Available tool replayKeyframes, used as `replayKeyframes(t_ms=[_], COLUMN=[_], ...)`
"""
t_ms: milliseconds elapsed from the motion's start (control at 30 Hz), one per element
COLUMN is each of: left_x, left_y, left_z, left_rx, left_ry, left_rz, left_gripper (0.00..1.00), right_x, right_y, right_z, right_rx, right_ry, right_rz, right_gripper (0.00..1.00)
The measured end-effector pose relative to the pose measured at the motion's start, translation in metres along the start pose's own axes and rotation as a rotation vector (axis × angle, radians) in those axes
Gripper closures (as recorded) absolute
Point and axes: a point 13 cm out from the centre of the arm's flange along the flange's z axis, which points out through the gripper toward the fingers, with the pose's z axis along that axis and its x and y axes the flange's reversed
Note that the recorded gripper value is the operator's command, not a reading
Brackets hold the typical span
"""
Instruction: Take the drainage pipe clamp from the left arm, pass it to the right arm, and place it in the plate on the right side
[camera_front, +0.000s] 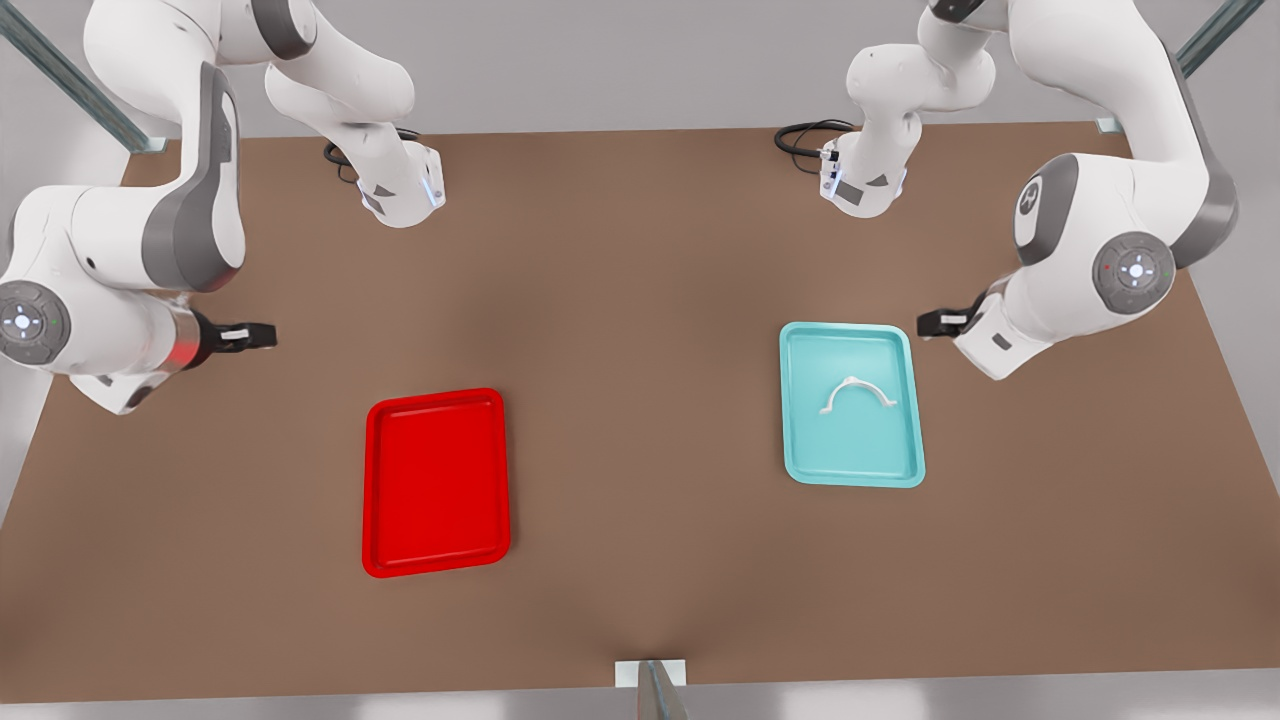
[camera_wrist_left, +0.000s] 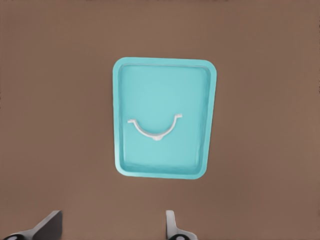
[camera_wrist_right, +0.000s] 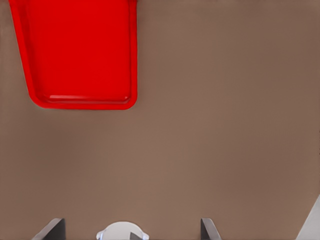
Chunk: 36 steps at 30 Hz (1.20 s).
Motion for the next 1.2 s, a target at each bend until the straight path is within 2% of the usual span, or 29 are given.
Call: replayKeyframes(t_ms=[100, 233, 367, 433, 567, 767, 1100, 1133, 1200], left_x=[-0.006, -0.001, 0.007, 0.012, 0.003, -0.023, -0.042, -0.042, -0.043], left_y=[0.000, 0.038, 0.042, 0.040, 0.030, 0.019, 0.018, 0.018, 0.017], left_z=[0.012, 0.165, 0.311, 0.359, 0.386, 0.384, 0.399, 0.399, 0.400], left_rx=[-0.001, -0.007, -0.009, 0.013, 0.056, 0.096, 0.132, 0.135, 0.139], left_ry=[-0.003, 0.155, 0.193, 0.159, 0.029, -0.113, -0.171, -0.174, -0.176], left_rz=[-0.014, -0.107, -0.192, -0.249, -0.357, -0.490, -0.702, -0.718, -0.749], left_gripper=[0.00, 0.00, 0.00, 0.00, 0.00, 0.00, 0.01, 0.11, 0.20], right_x=[-0.011, -0.020, -0.024, -0.027, -0.030, -0.031, -0.034, -0.034, -0.034], right_y=[-0.001, -0.001, -0.002, -0.002, -0.001, -0.002, -0.002, -0.002, -0.002], right_z=[-0.004, -0.005, -0.006, -0.005, -0.004, -0.004, 0.000, 0.001, 0.002], right_rx=[0.006, 0.009, 0.010, 0.010, 0.010, 0.009, 0.010, 0.010, 0.010], right_ry=[-0.044, -0.076, -0.094, -0.097, -0.101, -0.105, -0.100, -0.100, -0.099], right_rz=[-0.009, -0.018, -0.024, -0.028, -0.034, -0.038, -0.045, -0.045, -0.046], right_gripper=[0.00, 0.00, 0.00, 0.00, 0.00, 0.00, 0.00, 0.00, 0.00])
